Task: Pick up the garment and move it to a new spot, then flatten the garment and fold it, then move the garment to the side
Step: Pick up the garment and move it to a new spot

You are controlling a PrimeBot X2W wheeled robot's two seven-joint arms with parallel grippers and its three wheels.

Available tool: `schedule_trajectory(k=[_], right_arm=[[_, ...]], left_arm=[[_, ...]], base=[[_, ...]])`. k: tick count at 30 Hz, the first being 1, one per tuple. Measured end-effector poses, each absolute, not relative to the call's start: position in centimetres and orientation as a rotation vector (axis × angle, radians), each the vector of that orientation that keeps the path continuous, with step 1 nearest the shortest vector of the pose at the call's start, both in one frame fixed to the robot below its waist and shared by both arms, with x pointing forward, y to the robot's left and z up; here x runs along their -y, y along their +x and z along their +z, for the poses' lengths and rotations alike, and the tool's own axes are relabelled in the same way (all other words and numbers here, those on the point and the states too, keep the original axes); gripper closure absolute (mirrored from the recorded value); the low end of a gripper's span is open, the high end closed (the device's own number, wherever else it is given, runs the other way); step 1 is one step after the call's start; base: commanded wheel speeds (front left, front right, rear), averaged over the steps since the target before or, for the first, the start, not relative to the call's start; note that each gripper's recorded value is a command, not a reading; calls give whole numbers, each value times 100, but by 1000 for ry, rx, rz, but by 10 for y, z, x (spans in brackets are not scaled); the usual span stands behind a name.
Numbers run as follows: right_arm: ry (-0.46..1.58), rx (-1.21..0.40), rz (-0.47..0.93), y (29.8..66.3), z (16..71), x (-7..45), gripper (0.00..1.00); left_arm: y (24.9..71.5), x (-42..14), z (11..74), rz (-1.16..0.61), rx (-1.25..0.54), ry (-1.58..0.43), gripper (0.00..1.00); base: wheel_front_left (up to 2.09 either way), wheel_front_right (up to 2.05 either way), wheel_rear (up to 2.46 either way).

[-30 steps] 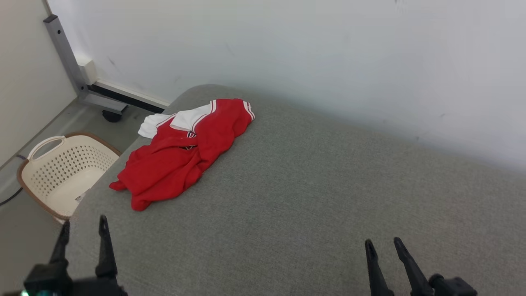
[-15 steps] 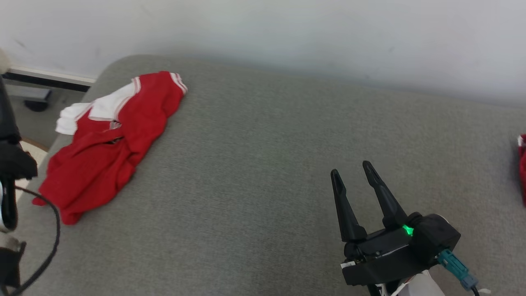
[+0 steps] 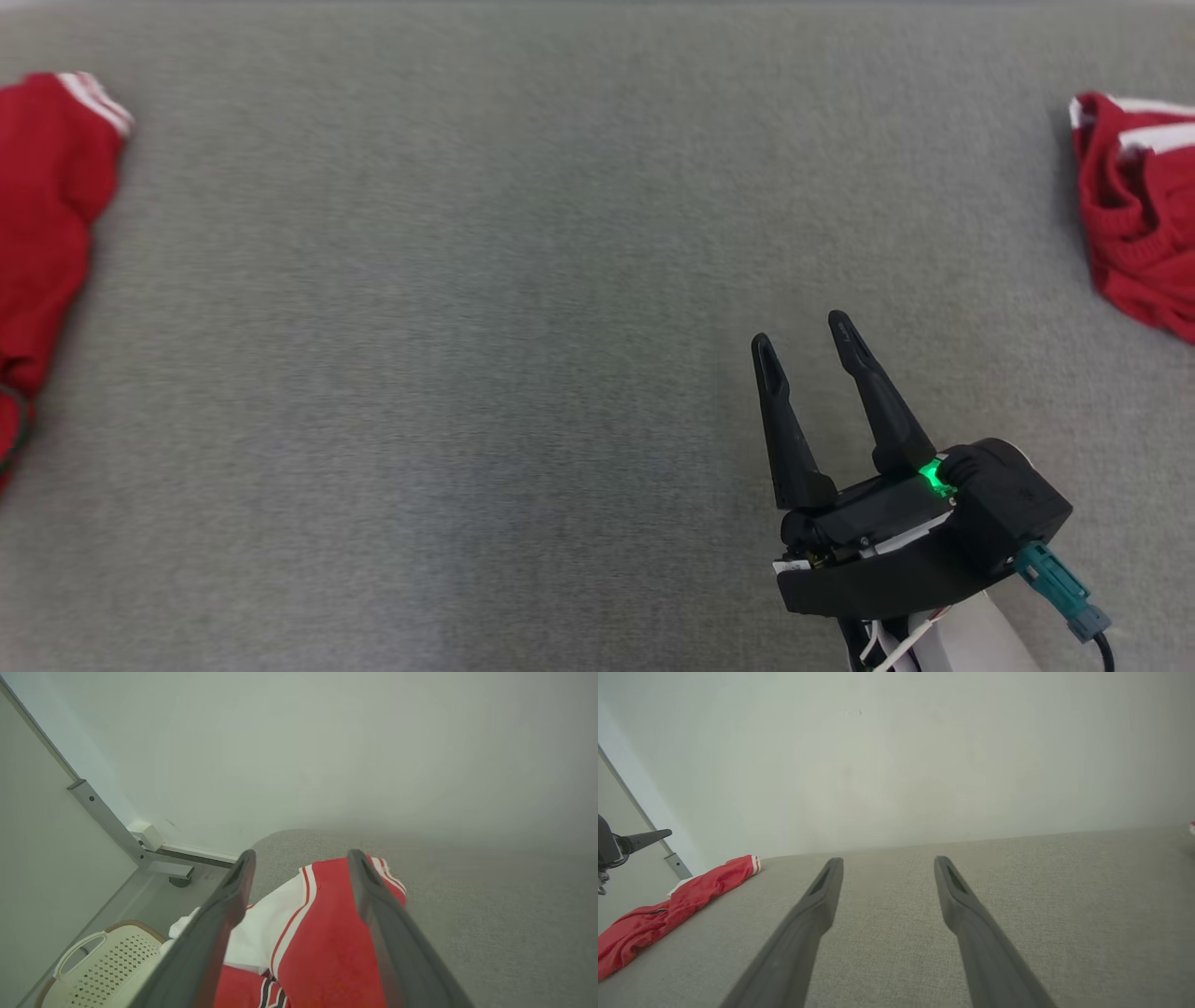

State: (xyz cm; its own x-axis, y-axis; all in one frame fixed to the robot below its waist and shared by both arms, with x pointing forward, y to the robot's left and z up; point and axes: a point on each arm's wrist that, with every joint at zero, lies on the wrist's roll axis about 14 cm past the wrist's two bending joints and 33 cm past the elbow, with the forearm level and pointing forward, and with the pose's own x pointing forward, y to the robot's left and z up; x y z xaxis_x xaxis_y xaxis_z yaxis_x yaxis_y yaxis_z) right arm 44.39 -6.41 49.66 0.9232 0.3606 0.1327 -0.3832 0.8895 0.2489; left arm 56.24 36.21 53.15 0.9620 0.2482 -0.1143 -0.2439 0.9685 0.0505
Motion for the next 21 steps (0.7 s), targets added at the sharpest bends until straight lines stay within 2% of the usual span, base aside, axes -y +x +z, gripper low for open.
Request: schedule_trajectory(k=[3, 6, 12, 15, 20, 21], right_arm=[[267, 55, 346, 446, 484, 78, 0], [251, 22, 300, 447, 470, 93, 0], [231, -5, 255, 444, 459, 109, 0], [225, -11, 245, 443, 458, 112, 0], [224, -2, 252, 443, 461, 110, 0], [224, -1, 255, 443, 462, 109, 0]], left_arm=[[574, -359, 493, 247, -232, 24, 0], [574, -353, 434, 252, -429, -17, 0], [562, -351, 380, 302, -631, -87, 0], [552, -352, 366, 341, -726, -127, 0], [545, -353, 365, 356, -751, -135, 0], [543, -353, 366, 361, -752, -136, 67]], base=[[0, 0, 0], [0, 0, 0], [0, 0, 0], [0, 0, 0], [0, 0, 0], [0, 0, 0]])
